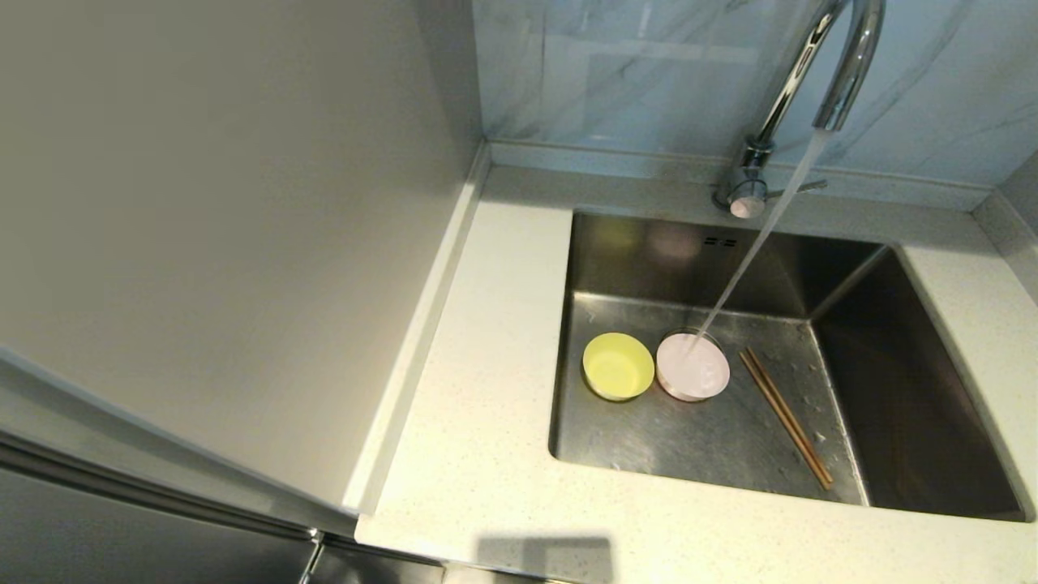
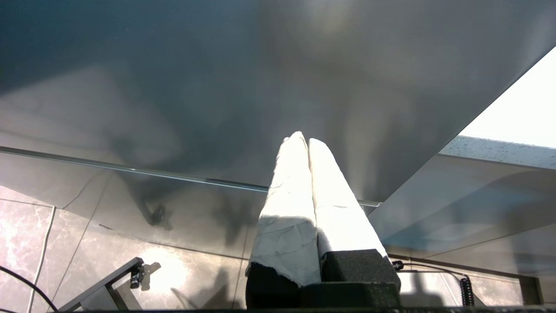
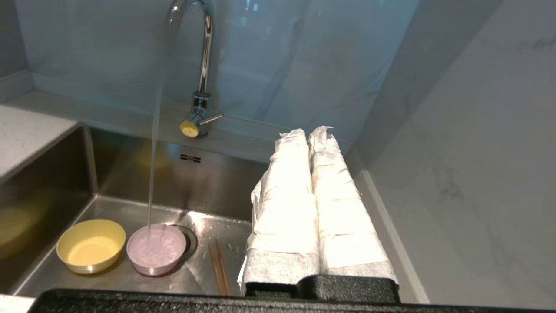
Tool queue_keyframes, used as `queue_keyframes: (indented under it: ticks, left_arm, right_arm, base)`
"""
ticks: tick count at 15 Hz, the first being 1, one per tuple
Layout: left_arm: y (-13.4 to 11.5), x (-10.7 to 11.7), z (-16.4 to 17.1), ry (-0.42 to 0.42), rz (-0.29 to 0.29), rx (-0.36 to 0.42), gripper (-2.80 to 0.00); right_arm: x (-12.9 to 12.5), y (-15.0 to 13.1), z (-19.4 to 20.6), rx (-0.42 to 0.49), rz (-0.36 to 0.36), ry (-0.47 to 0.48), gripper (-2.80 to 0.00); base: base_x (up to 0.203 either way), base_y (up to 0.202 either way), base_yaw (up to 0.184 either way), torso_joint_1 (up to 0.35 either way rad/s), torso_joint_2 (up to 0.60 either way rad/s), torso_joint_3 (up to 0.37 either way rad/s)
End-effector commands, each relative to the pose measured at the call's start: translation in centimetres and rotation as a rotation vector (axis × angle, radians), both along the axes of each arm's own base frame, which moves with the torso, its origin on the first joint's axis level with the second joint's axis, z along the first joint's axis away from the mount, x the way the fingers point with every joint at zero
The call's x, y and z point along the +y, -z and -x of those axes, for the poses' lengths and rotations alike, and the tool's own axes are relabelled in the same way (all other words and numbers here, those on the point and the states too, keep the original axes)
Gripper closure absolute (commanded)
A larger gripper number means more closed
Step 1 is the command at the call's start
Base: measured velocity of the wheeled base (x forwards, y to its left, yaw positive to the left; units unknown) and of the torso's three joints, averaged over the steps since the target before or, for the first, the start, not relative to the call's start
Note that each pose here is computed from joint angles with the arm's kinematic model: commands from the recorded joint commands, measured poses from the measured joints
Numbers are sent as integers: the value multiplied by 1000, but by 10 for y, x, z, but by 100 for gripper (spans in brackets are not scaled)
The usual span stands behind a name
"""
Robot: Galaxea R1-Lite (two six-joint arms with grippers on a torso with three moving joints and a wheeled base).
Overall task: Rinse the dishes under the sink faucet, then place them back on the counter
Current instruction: Wait for the water to rinse the bowl
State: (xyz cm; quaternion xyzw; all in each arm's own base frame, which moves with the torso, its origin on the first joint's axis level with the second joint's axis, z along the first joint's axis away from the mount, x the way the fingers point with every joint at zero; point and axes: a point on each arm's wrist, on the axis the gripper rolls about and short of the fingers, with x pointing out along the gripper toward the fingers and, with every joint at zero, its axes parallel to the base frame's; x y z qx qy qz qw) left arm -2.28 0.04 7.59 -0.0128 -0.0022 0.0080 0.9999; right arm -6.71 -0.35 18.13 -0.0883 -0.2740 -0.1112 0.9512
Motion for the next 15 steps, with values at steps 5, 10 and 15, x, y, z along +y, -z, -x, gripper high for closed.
queue_keyframes:
  ticks: [5,10,15]
  left_arm:
    - [0,0,0,-1,1,-3,0]
    - [0,0,0,-1,1,-3,0]
    - [0,0,0,-1,1,-3,0]
  right_arm:
    - [1,54,-30,171,-78,-80,0]
    - [3,98,-44,482,-123,-179,0]
    - [4,106,-43,580,-171,-220,0]
  base:
    - [0,0,0,0,0,0]
    - [0,0,0,0,0,0]
    - [0,0,0,0,0,0]
